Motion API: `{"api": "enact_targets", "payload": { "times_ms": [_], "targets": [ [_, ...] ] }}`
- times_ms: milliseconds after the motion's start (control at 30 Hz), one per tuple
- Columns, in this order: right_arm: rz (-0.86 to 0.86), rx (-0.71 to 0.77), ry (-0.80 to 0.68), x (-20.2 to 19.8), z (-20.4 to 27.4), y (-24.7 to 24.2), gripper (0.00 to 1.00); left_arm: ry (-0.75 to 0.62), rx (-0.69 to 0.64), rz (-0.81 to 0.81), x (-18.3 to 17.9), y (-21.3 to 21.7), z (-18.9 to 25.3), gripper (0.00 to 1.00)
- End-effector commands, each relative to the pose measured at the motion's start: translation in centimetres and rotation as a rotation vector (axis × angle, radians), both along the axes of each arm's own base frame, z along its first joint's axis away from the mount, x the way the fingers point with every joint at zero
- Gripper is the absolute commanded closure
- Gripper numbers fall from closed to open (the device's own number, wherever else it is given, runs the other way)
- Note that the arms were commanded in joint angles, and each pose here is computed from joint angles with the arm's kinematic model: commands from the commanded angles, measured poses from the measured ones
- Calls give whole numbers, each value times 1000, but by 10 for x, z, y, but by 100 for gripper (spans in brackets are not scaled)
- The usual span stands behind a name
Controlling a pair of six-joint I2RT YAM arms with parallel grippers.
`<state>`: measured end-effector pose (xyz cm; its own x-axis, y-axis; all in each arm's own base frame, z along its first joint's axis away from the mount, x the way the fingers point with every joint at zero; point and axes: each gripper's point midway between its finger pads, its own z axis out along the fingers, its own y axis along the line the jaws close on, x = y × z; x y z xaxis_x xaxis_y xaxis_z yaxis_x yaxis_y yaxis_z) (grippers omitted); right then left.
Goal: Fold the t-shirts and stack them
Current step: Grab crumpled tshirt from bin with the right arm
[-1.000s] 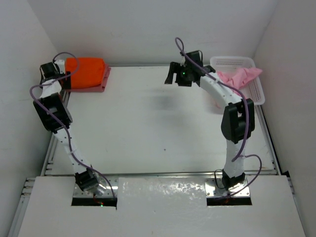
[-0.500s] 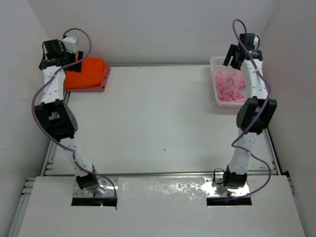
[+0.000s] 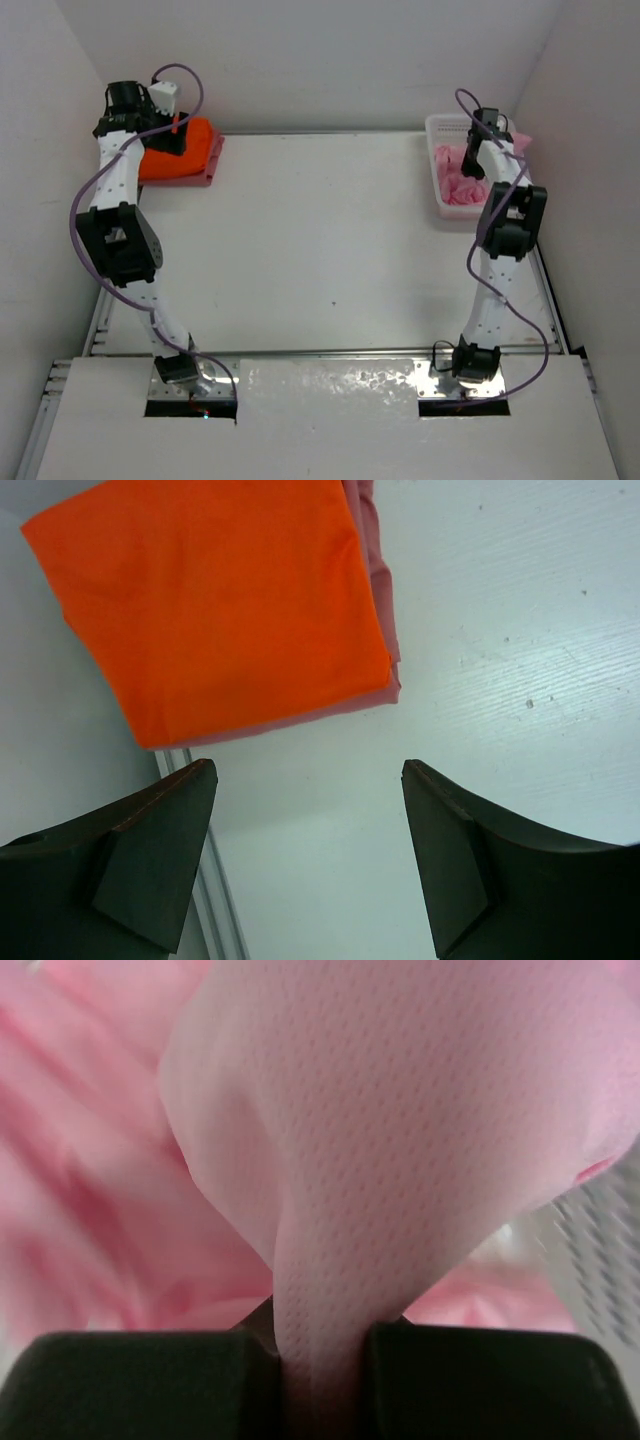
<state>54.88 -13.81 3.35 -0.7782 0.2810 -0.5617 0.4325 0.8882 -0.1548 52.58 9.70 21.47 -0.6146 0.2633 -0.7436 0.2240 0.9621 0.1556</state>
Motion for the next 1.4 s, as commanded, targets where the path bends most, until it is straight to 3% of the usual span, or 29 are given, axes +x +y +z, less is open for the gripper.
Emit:
{"api": "enact_targets", "payload": {
  "times_ms": [0, 33, 133, 300, 367, 467, 533, 633, 700, 733, 767, 800, 833, 867, 933, 1000, 1033, 1067, 1100, 1133, 1167, 1200, 1233, 1267, 1300, 1333, 1367],
  "targets": [
    [-11, -167, -403, 17, 175, -12, 100, -82, 25, -8, -7, 0, 46, 27],
    [-9, -186, -498, 8, 226, -10, 100, -88, 24, -14, -8, -1, 49, 27],
    [51, -213, -662, -10, 318, 5, 100, -112, 13, -38, -12, -6, 60, 27],
    [267, -134, -884, -63, 414, 75, 100, -164, 10, -63, -22, -14, 85, 27],
    [455, -21, -953, -93, 428, 126, 100, -182, 4, -74, -28, -19, 95, 26],
    [824, 237, -1006, -138, 432, 244, 100, -191, -9, -83, -41, -24, 104, 26],
    [945, 378, -969, -159, 414, 288, 100, -192, -9, -86, -48, -26, 107, 26],
    [956, 584, -871, -178, 373, 336, 98, -177, 0, -90, -63, -29, 109, 26],
    [979, 635, -765, -183, 334, 362, 86, -166, 13, -91, -71, -28, 108, 26],
    [957, 631, -686, -181, 303, 365, 68, -158, 15, -88, -75, -29, 106, 26],
    [880, 601, -561, -178, 266, 357, 26, -145, 17, -94, -79, -29, 101, 26],
    [807, 553, -382, -164, 207, 350, 17, -134, 14, -104, -82, -31, 98, 25],
    [776, 475, -329, -148, 202, 342, 14, -123, 12, -105, -83, -32, 94, 25],
    [718, 345, -146, -150, 165, 314, 6, -99, 5, -107, -84, -32, 85, 25],
    [666, 305, -15, -131, 134, 308, 1, -43, -4, -129, -90, -35, 71, 26],
    [650, 312, -73, -124, 141, 314, 1, -5, -6, -151, -98, -38, 61, 27],
    [675, 323, -109, -144, 148, 322, 1, 18, 2, -168, -108, -39, 50, 27],
    [702, 305, -220, -137, 160, 330, 1, 22, 10, -178, -113, -41, 46, 27],
    [716, 269, -191, -157, 136, 327, 1, 7, 12, -198, -114, -44, 42, 27],
    [783, 266, -260, -169, 153, 339, 8, 33, 5, -222, -128, -49, 25, 27],
    [808, 274, -240, -182, 143, 341, 27, 37, -11, -251, -133, -57, 17, 31],
    [831, 299, -165, -204, 113, 339, 67, 43, -36, -289, -136, -69, 8, 35],
    [801, 328, -171, -214, 111, 338, 100, 105, -59, -309, -148, -80, -17, 40],
    [795, 351, -157, -223, 100, 338, 100, 145, -61, -376, -155, -104, -30, 49],
    [783, 362, -109, -239, 75, 331, 100, 196, -70, -421, -167, -117, -44, 51],
    [768, 376, -145, -238, 77, 332, 89, 252, -73, -468, -184, -130, -65, 51],
    [760, 371, -136, -240, 71, 330, 68, 254, -48, -517, -188, -145, -71, 49]
  ]
}}
